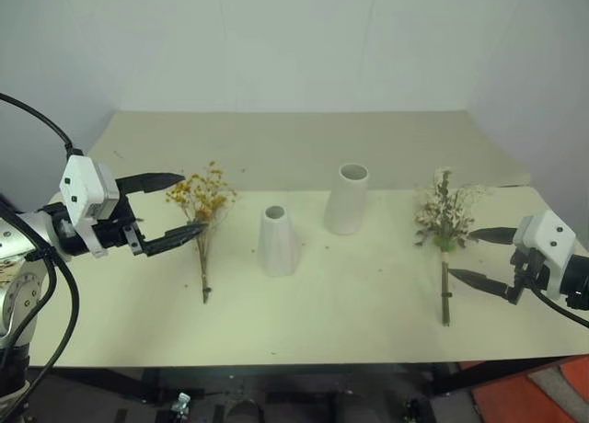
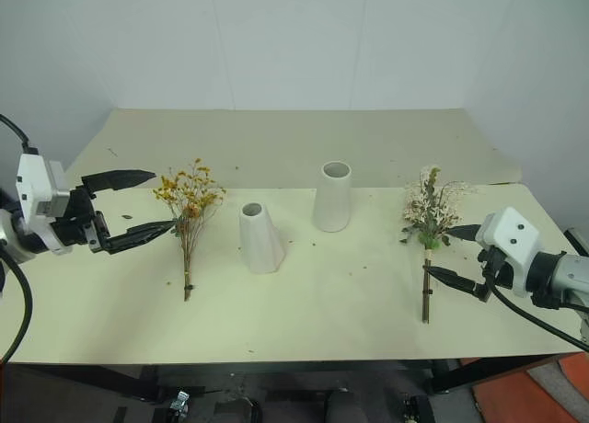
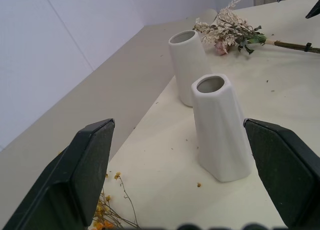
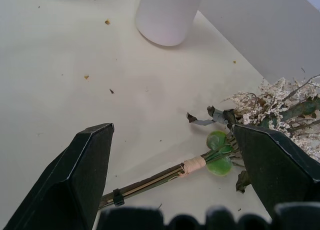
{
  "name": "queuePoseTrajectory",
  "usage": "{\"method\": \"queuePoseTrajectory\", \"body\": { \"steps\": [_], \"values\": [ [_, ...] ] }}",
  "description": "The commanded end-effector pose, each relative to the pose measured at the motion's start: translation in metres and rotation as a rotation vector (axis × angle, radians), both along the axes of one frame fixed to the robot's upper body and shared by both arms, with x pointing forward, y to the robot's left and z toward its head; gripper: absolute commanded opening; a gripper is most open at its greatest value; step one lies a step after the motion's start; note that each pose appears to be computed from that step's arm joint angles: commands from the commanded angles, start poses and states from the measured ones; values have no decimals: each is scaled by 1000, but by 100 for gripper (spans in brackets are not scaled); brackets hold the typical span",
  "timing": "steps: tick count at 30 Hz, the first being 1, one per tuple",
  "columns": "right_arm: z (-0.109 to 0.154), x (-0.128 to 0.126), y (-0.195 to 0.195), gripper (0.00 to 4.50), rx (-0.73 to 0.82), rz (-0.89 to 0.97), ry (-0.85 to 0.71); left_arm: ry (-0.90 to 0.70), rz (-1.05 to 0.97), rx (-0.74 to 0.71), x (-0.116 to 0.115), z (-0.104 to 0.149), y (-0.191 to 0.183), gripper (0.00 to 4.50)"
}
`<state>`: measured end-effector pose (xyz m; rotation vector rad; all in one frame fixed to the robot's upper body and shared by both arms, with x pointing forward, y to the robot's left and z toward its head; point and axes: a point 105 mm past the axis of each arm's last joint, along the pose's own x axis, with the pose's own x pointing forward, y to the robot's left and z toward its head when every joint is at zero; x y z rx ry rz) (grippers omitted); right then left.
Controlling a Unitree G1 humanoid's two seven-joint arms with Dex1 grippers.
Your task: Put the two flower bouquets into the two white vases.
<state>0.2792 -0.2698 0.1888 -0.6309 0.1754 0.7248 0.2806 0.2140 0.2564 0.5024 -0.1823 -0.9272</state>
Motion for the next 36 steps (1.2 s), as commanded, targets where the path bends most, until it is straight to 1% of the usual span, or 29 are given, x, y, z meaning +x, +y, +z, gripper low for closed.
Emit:
{"method": "queuePoseTrajectory", "body": {
  "steps": [1, 10, 13, 16, 19, 21, 22, 24, 26, 29, 32, 36],
  "values": [
    [17, 0, -1, 448, -11, -19, -58, -26, -31, -14, -2, 10, -7, 450],
    [17, -1, -3, 448, -2, -58, -61, -23, -49, -22, 5, 10, -12, 450],
    [18, 2, -5, 448, 2, -105, -77, -57, -81, -44, 0, 13, -21, 450],
    [23, 12, -11, 448, -14, -224, -102, -104, -77, -77, 1, 25, -32, 450],
    [33, 18, -13, 448, -22, -283, -76, -140, -83, -144, 8, 52, -51, 450],
    [32, 21, -13, 448, -65, -297, -1, -85, -149, -146, 6, 61, -65, 450],
    [28, 26, -14, 448, -57, -343, 73, -35, -182, -112, 5, 61, -74, 450],
    [26, 35, -15, 448, 2, -441, 196, 69, -248, -47, 5, 58, -88, 450],
    [27, 41, -10, 448, 45, -494, 269, 121, -281, -10, 8, 55, -98, 450],
    [24, 44, 0, 448, 61, -530, 349, 162, -328, 49, 10, 51, -111, 450],
    [15, 47, 6, 448, 78, -568, 414, 171, -357, 62, 15, 49, -121, 450],
    [2, 55, 4, 448, 105, -666, 485, 159, -352, 77, 27, 45, -131, 450]
  ]
}}
